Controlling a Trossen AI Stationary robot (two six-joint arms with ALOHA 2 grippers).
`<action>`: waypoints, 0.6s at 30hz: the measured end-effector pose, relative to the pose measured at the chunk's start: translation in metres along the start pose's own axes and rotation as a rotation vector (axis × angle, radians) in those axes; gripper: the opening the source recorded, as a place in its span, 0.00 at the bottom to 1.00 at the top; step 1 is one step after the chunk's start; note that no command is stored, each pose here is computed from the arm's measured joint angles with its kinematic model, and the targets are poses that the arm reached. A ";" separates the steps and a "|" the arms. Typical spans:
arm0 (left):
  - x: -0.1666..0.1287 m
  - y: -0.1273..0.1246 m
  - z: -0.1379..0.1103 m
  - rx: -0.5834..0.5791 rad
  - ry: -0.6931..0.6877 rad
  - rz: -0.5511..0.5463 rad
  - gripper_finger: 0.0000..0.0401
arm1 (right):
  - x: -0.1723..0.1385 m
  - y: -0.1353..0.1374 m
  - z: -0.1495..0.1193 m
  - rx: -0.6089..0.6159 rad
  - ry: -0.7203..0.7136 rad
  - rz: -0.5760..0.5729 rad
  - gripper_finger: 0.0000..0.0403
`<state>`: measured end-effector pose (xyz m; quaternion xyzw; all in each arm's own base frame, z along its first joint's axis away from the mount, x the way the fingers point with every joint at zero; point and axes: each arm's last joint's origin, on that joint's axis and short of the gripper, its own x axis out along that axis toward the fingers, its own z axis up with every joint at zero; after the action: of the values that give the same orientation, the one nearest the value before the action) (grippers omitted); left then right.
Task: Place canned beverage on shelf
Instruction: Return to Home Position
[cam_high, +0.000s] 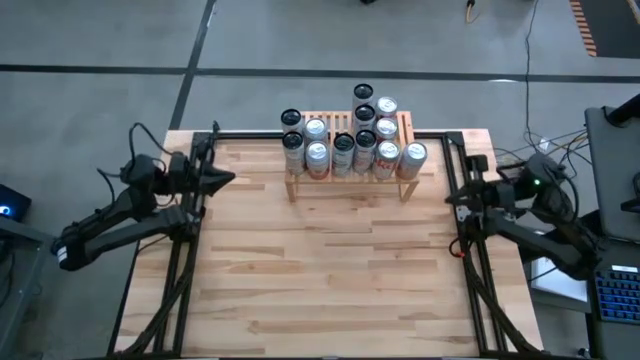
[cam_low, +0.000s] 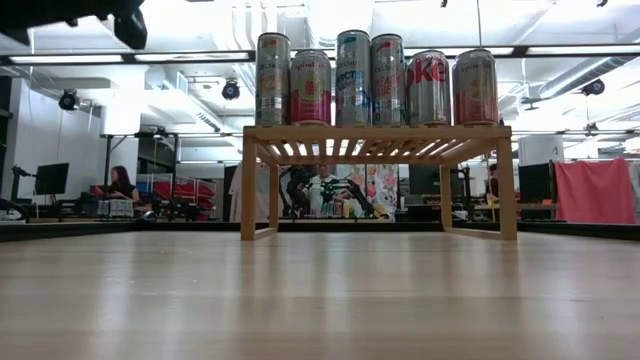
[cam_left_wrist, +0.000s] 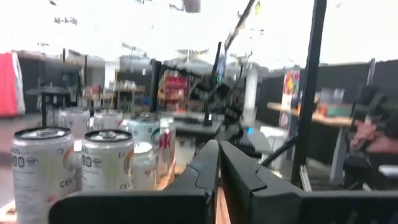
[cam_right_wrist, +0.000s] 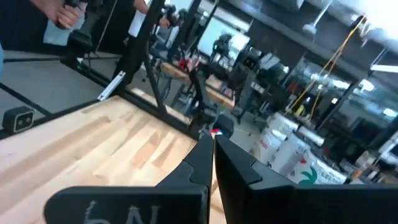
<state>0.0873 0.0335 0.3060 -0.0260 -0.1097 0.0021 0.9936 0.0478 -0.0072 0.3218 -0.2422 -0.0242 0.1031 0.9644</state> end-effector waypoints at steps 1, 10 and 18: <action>-0.002 0.000 -0.004 0.001 -0.029 -0.003 0.00 | -0.002 0.003 -0.002 -0.010 -0.008 -0.006 0.02; -0.012 0.004 -0.056 -0.137 -0.082 -0.015 0.00 | -0.009 0.023 -0.026 -0.018 -0.099 -0.105 0.02; -0.020 0.005 -0.091 -0.150 -0.163 -0.043 0.00 | 0.001 0.019 -0.046 0.033 -0.052 -0.165 0.02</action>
<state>0.0875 0.0338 0.2127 -0.0979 -0.1908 -0.0251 0.9764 0.0502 -0.0121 0.2723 -0.2206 -0.0673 0.0297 0.9726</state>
